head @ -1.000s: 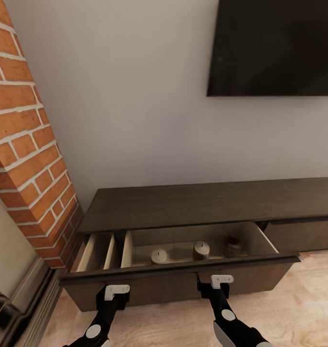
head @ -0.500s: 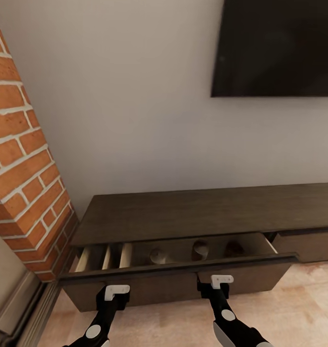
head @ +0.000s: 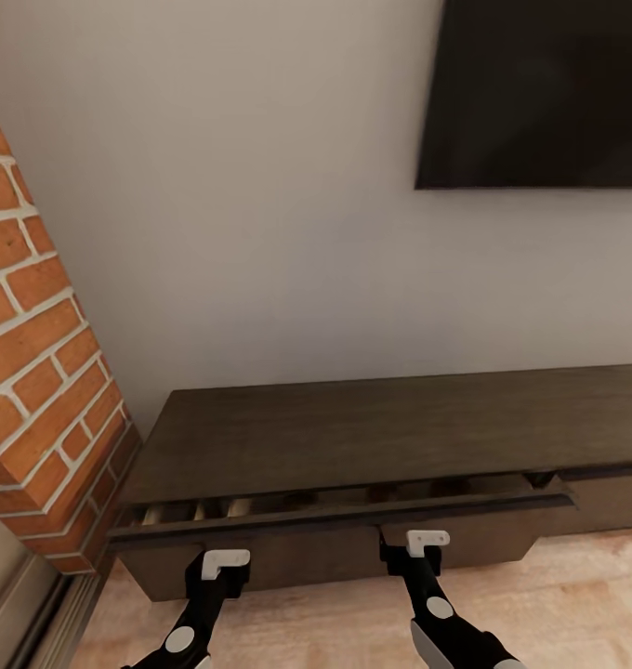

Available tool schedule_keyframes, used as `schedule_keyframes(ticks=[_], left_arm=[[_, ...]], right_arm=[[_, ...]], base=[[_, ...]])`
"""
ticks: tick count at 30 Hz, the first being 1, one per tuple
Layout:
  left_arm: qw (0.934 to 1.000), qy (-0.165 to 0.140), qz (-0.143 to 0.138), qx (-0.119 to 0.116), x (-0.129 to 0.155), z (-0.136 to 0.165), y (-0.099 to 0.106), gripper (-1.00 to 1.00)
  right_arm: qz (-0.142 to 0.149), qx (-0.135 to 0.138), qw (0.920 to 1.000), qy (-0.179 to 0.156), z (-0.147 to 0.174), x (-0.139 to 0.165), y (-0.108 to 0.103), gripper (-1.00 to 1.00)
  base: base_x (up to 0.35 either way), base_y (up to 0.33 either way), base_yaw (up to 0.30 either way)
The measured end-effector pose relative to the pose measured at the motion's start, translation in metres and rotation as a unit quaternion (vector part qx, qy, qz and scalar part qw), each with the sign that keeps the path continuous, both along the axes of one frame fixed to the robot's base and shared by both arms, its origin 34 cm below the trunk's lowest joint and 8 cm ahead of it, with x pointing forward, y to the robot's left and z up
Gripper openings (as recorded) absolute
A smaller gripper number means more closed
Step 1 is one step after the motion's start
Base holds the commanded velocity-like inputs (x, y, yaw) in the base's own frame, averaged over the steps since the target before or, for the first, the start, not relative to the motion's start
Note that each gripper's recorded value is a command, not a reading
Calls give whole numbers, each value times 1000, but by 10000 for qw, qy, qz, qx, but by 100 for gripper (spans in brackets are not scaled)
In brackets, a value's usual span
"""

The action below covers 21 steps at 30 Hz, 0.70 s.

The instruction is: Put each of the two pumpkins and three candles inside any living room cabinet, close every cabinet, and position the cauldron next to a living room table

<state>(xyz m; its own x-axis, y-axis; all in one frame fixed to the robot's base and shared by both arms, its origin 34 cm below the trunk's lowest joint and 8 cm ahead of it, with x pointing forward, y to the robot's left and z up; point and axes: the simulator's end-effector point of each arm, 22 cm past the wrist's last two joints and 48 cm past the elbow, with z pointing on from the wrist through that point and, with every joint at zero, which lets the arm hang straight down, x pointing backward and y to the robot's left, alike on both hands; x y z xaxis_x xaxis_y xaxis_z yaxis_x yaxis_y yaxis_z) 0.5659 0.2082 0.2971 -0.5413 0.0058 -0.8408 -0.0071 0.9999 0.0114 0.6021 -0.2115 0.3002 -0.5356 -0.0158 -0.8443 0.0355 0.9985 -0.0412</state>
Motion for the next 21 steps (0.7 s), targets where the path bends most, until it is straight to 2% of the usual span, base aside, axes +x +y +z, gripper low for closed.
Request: schedule_keyframes(ticks=[4,15,21], left_arm=[[10000,-7,-2,-6,0,0,-1,100],[10000,-13,4,-18,1,1,-1,100],[10000,-12,-10,-8,1,1,-1,100]], right_arm=[[-14,4,10000,-6,0,0,0,100],[-17,-3,10000,-5,0,0,-2,100],[-23,-2,10000,-7,0,0,-2,100]], base=[[129,0,0],[21,1,0],[172,34,0]])
